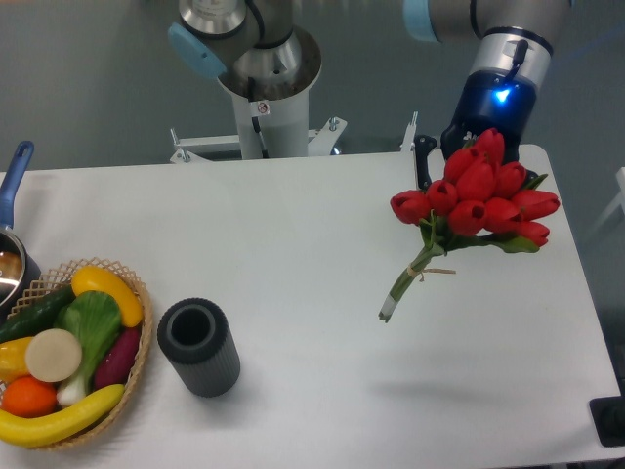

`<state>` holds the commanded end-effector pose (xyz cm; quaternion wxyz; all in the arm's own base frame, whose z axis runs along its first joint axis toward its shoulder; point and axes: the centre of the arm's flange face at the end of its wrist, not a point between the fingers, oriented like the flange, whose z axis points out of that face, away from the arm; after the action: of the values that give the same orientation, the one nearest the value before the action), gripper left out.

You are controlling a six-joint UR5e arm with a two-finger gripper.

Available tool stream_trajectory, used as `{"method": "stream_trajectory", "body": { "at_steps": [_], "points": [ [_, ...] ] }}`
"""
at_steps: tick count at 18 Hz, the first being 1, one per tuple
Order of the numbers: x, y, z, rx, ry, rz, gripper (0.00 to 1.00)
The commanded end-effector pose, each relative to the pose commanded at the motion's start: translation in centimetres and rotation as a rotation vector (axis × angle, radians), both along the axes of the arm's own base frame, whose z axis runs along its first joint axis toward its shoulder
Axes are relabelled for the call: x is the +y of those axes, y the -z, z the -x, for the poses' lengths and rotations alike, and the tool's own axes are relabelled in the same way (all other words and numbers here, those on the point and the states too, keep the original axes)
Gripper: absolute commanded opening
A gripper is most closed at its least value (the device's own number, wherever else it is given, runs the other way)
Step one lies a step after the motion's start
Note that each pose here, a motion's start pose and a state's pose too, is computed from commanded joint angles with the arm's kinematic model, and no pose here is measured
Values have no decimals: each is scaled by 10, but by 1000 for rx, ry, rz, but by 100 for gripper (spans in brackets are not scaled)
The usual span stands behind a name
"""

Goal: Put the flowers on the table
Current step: 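Lift the red tulip bouquet upward with the gripper, then carry the tulips toward the black cup and lower them onto the table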

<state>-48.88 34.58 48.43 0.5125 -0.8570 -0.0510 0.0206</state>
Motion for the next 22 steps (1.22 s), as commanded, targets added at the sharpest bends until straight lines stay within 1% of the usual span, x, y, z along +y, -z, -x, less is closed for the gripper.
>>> {"method": "stream_trajectory", "body": {
  "at_steps": [5, 9, 11, 15, 17, 18, 19, 20, 22],
  "points": [
    [-5, -3, -5, 72, -91, 158, 39],
    [24, 10, -26, 155, -108, 354, 39],
    [39, 17, -32, 194, -107, 433, 39],
    [57, 38, -44, 228, -68, 565, 39],
    [65, 53, -52, 242, -23, 653, 39],
    [72, 68, -60, 256, 10, 745, 39],
    [80, 78, -67, 275, 33, 812, 39],
    [90, 95, -76, 296, 51, 920, 39],
    [107, 121, -87, 317, 84, 1043, 39]
  ]
}}
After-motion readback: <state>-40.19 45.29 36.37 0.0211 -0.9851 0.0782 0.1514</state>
